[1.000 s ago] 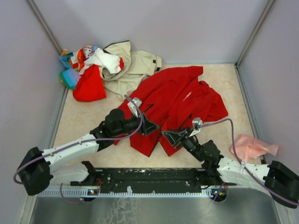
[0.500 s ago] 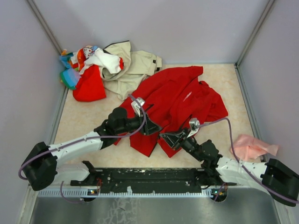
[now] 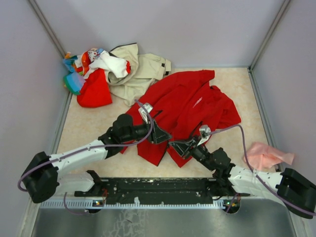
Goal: Zip up the jacket
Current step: Adjust the zipper on the jacket.
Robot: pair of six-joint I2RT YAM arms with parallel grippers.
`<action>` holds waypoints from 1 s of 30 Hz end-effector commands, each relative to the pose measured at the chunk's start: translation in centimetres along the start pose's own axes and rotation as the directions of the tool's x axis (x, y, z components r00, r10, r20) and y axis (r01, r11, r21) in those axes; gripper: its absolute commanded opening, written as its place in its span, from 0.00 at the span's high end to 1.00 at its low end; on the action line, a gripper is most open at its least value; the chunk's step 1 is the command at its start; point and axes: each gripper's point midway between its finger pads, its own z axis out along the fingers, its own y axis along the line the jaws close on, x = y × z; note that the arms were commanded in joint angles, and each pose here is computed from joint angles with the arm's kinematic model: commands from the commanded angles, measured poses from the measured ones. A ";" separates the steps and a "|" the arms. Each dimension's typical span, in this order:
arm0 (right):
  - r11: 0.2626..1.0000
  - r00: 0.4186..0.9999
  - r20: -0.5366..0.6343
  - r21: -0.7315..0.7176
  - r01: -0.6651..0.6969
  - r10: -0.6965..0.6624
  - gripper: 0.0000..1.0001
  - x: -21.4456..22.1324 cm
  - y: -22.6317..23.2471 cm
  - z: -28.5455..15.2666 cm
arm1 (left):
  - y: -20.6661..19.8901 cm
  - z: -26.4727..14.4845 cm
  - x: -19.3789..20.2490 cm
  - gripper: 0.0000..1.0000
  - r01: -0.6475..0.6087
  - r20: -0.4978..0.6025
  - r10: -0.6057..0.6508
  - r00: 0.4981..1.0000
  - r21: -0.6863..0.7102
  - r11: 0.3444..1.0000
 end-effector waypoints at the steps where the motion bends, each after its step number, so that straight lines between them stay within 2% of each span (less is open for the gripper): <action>1: 1.000 0.999 0.043 -0.020 0.010 -0.009 1.00 -1.0 0.4 0.0 | -1.1 0.9 0.6 0.43 0.009 -0.067 -0.005 0.998 0.066 0.998; 5: 1.000 0.999 0.044 -0.020 0.011 -0.010 1.00 -1.0 0.4 0.0 | -0.6 1.2 1.4 0.44 0.026 -0.102 -0.020 0.995 0.056 0.998; 8: 1.000 0.999 0.042 -0.020 0.011 -0.010 1.00 -1.0 0.4 0.1 | -0.8 1.4 1.5 0.50 0.029 -0.107 -0.021 0.994 0.072 0.997; 16: 1.000 1.000 0.004 -0.003 -0.020 0.020 1.00 -0.5 0.3 0.1 | -1.1 1.2 1.2 0.83 0.003 -0.089 0.006 0.996 0.091 0.996; 19: 0.998 0.998 -0.047 0.043 -0.036 0.038 0.96 0.2 -0.2 0.1 | -1.1 1.1 1.0 0.93 -0.017 -0.082 0.024 0.996 0.084 0.996; 24: 0.991 0.987 -0.155 0.134 -0.031 0.051 0.86 1.6 -1.3 -0.2 | -0.9 1.0 0.7 1.00 -0.054 -0.075 0.058 0.995 0.054 0.997; 30: 0.985 0.969 -0.241 0.172 -0.009 0.051 0.78 2.2 -1.3 -0.1 | -0.7 1.0 0.5 1.00 -0.120 -0.071 0.119 0.990 -0.009 0.993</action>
